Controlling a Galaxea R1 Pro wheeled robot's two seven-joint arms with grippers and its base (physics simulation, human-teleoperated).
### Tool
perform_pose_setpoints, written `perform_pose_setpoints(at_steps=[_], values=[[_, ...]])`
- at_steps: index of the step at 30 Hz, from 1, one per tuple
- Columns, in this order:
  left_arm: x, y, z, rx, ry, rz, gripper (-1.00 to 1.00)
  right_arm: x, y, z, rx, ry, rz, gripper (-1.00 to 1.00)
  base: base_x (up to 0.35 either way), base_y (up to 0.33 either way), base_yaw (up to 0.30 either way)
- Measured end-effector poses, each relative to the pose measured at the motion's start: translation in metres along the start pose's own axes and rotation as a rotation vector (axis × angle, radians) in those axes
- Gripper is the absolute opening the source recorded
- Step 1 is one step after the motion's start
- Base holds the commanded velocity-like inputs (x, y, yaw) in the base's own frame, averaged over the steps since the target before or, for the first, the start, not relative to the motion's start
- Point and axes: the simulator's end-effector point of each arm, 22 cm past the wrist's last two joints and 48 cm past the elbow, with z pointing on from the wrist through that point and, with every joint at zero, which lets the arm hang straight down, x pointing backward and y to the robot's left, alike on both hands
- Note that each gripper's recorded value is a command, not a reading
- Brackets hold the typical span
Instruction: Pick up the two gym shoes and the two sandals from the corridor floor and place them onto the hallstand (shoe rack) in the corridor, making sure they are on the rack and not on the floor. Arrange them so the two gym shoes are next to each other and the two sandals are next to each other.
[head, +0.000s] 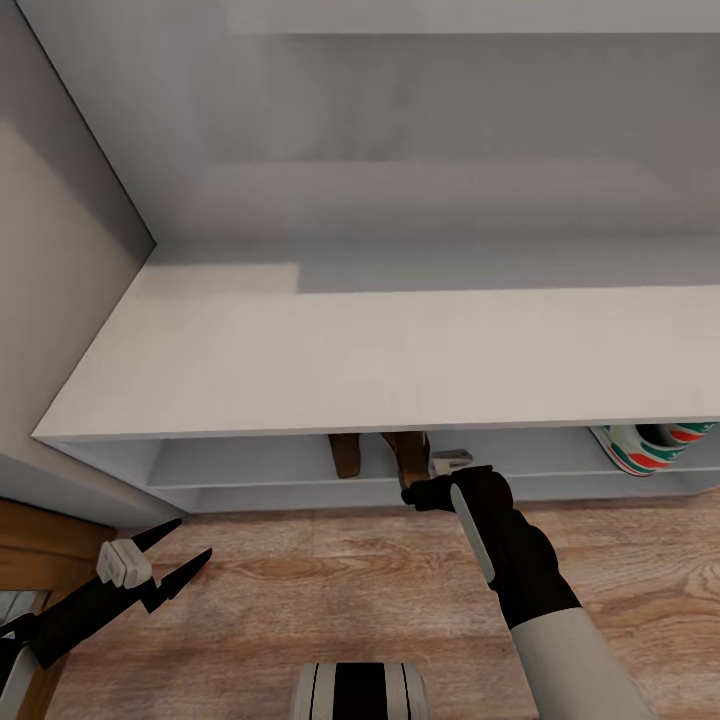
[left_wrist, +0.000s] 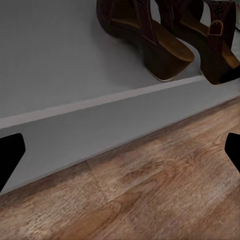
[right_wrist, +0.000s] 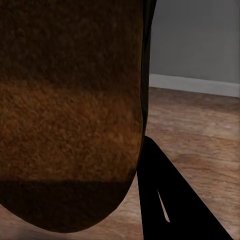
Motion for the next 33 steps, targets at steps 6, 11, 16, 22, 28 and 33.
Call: perform_pose_setpoints(at_steps=[6, 11, 16, 22, 28, 33], values=[[0.0002, -0.0005, 0.0003, 0.001, 0.000, 0.000, 1.00, 0.0001, 0.0001, 0.0000, -0.001, 0.000, 0.000, -1.00, 0.062, 0.020, 0.000], [0.0005, -0.0008, 0.0006, 0.002, 0.001, 0.000, 1.00, 0.0000, -0.0001, 0.0000, 0.000, 0.000, -0.001, -1.00, 0.235, 0.087, 0.000], [0.0005, -0.0008, 0.0006, 0.002, 0.001, 0.000, 1.00, 0.0001, -0.0002, 0.0000, 0.001, 0.000, -0.001, -1.00, 0.055, 0.013, 0.000], [0.0002, -0.0003, 0.0002, 0.001, 0.001, 0.000, 1.00, 0.0000, -0.0002, 0.0000, 0.001, 0.000, -0.001, -1.00, 0.006, 0.001, 0.000], [0.0002, -0.0007, 0.0005, 0.002, 0.001, 0.000, 1.00, 0.0002, 0.0000, 0.0001, 0.000, 0.000, 0.000, -1.00, 0.000, 0.000, 0.000], [0.0002, -0.0008, 0.0005, 0.002, 0.001, 0.000, 1.00, 0.0000, 0.0000, 0.0000, 0.000, 0.000, 0.000, -1.00, 0.000, 0.000, 0.000]])
